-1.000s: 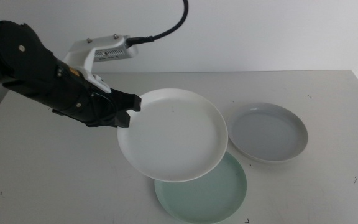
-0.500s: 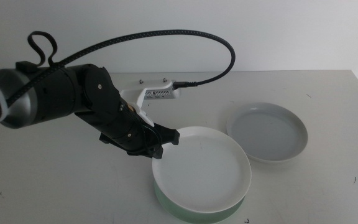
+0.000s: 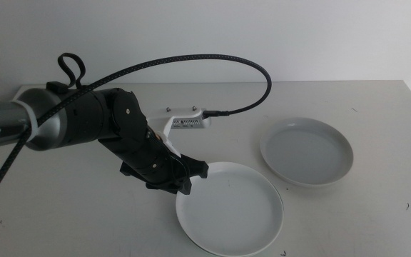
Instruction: Stack the three bowls on top of each other.
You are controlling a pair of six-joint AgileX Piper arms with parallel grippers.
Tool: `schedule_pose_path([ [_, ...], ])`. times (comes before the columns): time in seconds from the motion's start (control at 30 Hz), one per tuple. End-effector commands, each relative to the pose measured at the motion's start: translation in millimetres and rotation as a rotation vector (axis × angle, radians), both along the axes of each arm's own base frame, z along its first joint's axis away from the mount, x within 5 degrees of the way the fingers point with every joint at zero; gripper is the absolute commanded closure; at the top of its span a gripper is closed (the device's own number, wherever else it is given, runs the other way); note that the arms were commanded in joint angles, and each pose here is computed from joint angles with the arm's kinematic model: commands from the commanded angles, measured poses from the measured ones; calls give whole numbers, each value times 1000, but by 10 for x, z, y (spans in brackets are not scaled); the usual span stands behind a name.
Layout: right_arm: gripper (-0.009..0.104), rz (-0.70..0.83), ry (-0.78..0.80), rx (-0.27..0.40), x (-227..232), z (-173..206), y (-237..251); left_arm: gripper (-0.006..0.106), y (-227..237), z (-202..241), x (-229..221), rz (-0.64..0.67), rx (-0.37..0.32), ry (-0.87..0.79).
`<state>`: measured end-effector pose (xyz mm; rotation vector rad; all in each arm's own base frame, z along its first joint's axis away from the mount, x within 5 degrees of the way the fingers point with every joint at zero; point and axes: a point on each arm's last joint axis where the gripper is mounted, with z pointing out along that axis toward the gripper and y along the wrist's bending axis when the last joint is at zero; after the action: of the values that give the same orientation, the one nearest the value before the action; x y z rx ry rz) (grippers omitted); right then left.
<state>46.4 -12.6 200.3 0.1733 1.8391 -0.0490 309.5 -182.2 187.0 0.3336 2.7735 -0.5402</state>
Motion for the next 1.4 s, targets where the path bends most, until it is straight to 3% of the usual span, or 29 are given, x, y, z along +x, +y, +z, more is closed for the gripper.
schedule_pose_path([
  [0.0,50,13,-111,-27,-18,147,7,65,-28,250,27,18,-59,-85],
  [0.13,50,13,-111,-27,-18,147,7,23,-21,285,12,-4,-56,-90],
  [0.27,50,13,-111,-27,-18,147,7,-3,3,448,-42,-41,-70,-128],
  [0.47,50,13,-111,-27,-18,147,7,-5,143,1129,-236,-146,-110,-287],
  [0.67,50,13,-111,-27,-18,147,7,-5,344,1958,-780,-336,-129,-466],
  [0.83,50,13,-111,-27,-18,147,7,-5,556,2374,-1219,-356,-152,-624],
  [1.1,50,13,-111,-27,-18,147,7,-5,769,2668,-1639,-348,-174,-773],
  [1.37,50,13,-111,-27,-18,147,7,-5,804,2683,-1668,-347,-148,-794],
])
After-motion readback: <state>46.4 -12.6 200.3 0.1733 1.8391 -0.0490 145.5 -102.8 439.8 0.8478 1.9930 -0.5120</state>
